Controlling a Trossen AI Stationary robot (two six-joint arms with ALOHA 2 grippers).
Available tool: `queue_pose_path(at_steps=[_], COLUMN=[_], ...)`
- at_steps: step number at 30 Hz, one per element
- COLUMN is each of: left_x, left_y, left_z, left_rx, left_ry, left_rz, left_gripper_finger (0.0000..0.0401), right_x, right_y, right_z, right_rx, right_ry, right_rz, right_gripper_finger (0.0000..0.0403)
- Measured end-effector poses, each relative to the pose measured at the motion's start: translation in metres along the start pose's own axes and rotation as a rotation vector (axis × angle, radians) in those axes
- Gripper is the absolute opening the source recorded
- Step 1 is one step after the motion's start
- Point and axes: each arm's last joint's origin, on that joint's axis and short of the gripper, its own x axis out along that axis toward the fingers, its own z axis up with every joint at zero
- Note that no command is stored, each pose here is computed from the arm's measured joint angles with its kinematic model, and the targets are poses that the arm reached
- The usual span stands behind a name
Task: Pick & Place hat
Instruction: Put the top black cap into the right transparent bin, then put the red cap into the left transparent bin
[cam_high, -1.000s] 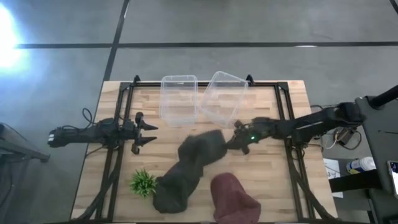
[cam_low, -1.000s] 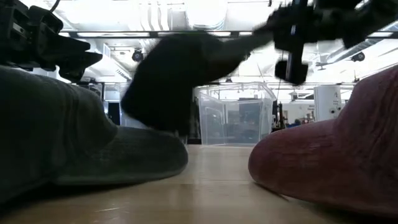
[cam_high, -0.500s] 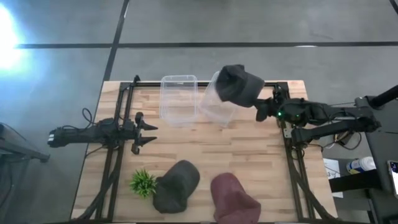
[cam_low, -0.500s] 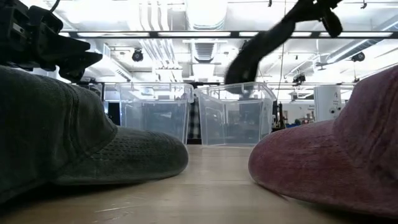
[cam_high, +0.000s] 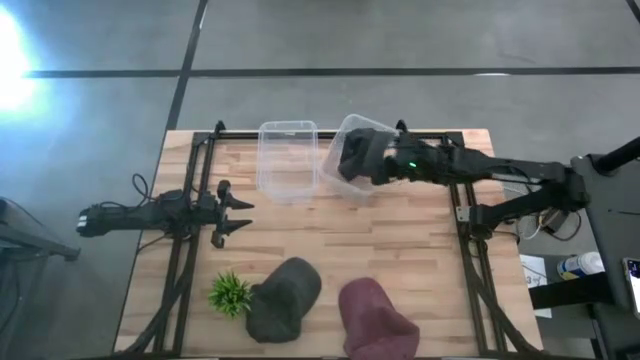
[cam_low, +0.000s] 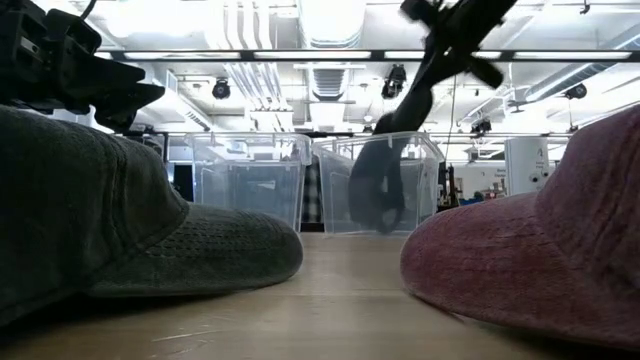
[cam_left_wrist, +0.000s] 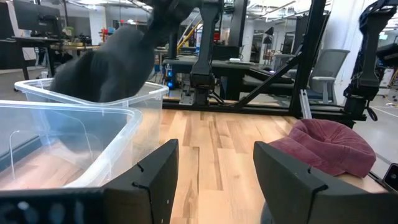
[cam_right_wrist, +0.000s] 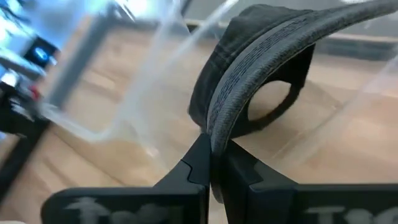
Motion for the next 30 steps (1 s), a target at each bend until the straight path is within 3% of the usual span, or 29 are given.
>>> queue_pose_path(at_steps=[7, 12, 16, 19, 25, 30], left_x=[0.0, 0.0, 0.0, 0.0, 0.0, 0.0], left_y=[0.0, 0.0, 0.0, 0.0, 0.0, 0.0], left_z=[0.0, 0.0, 0.0, 0.0, 0.0, 0.0], left_rx=[0.0, 0.0, 0.0, 0.0, 0.0, 0.0], left_ry=[0.0, 0.0, 0.0, 0.0, 0.0, 0.0], left_rz=[0.0, 0.0, 0.0, 0.0, 0.0, 0.0], left_gripper_finger=[0.0202, 0.0202, 0.0202, 0.0202, 0.0202, 0.0202], right_x=[0.055, 0.074, 0.067, 0.053, 0.019, -0.005], right_y=[-0.002, -0.01, -0.021, -0.026, -0.028, -0.034], right_z=[0.008, 0.002, -0.003, 0.0, 0.011, 0.013], right_rx=[-0.07, -0.131, -0.228, -0.258, -0.237, -0.213], right_ry=[0.182, 0.297, 0.343, 0.312, 0.215, 0.189], right_rz=[-0.053, -0.14, -0.301, -0.351, -0.289, -0.255], right_gripper_finger=[0.0013, 0.0018, 0.0031, 0.0032, 0.0039, 0.0079])
